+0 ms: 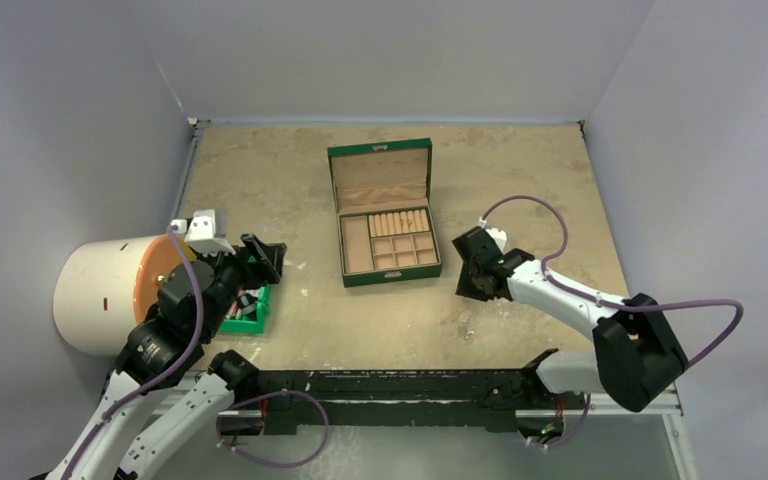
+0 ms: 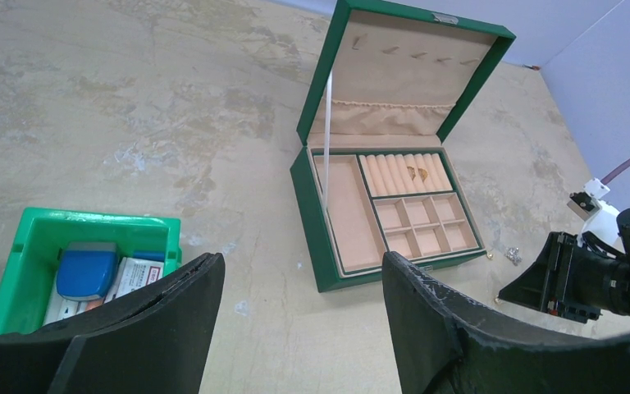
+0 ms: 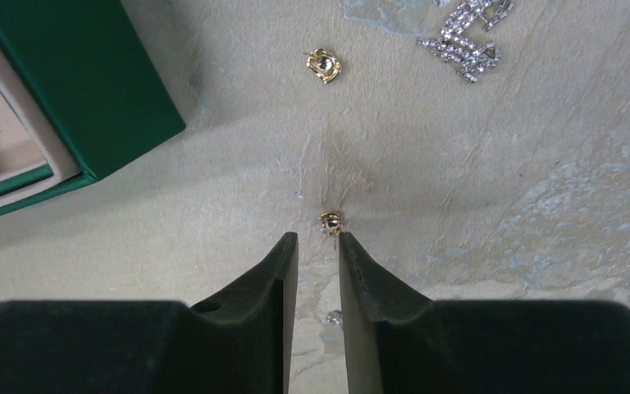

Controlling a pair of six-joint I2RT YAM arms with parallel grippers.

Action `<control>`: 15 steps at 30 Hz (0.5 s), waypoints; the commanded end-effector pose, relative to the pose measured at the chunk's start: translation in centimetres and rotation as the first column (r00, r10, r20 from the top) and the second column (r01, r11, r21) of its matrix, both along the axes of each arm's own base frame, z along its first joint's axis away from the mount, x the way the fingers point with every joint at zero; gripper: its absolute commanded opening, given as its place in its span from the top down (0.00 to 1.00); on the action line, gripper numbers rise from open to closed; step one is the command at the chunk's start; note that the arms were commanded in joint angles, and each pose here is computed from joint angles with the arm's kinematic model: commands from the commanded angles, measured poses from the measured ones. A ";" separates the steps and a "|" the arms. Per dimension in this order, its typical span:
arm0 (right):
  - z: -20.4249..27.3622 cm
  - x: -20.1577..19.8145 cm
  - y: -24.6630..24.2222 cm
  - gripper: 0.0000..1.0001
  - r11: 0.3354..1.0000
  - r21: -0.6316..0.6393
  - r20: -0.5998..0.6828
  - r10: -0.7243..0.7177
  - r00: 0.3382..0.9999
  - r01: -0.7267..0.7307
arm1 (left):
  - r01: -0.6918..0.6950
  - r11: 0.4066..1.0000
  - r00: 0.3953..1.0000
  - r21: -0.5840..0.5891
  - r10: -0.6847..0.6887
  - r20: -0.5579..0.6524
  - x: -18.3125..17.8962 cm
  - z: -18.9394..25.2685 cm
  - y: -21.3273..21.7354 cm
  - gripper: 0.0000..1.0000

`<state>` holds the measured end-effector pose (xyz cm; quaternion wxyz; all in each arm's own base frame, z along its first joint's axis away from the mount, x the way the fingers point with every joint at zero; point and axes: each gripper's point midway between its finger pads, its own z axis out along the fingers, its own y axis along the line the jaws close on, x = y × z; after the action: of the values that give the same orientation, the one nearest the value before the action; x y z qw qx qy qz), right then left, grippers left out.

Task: Organize the mixed jewelry

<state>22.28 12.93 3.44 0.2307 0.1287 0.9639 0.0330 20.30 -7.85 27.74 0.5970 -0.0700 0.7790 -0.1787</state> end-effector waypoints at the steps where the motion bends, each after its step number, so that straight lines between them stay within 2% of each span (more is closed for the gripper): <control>1: -0.7 -0.2 -0.2 0.74 1.000 -0.001 -0.009 -0.002 1.000 0.002 | -0.018 0.999 1.000 -0.029 0.019 0.023 0.6 0.7 -0.1 0.30; 10: -1.1 -0.6 -0.6 0.76 1.000 -0.012 -0.026 -0.009 1.000 0.008 | -0.017 0.999 1.000 -0.027 0.018 0.023 0.7 0.7 -0.1 0.30; 15: -1.2 -0.5 -0.6 0.81 1.000 -0.013 -0.028 -0.011 1.000 0.010 | -0.017 0.999 1.000 -0.028 0.018 0.025 0.6 0.7 -0.1 0.30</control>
<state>21.67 12.52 2.33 0.2176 0.1298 0.9670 0.0262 20.42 -7.94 27.55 0.5940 -0.0690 0.7818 -0.1765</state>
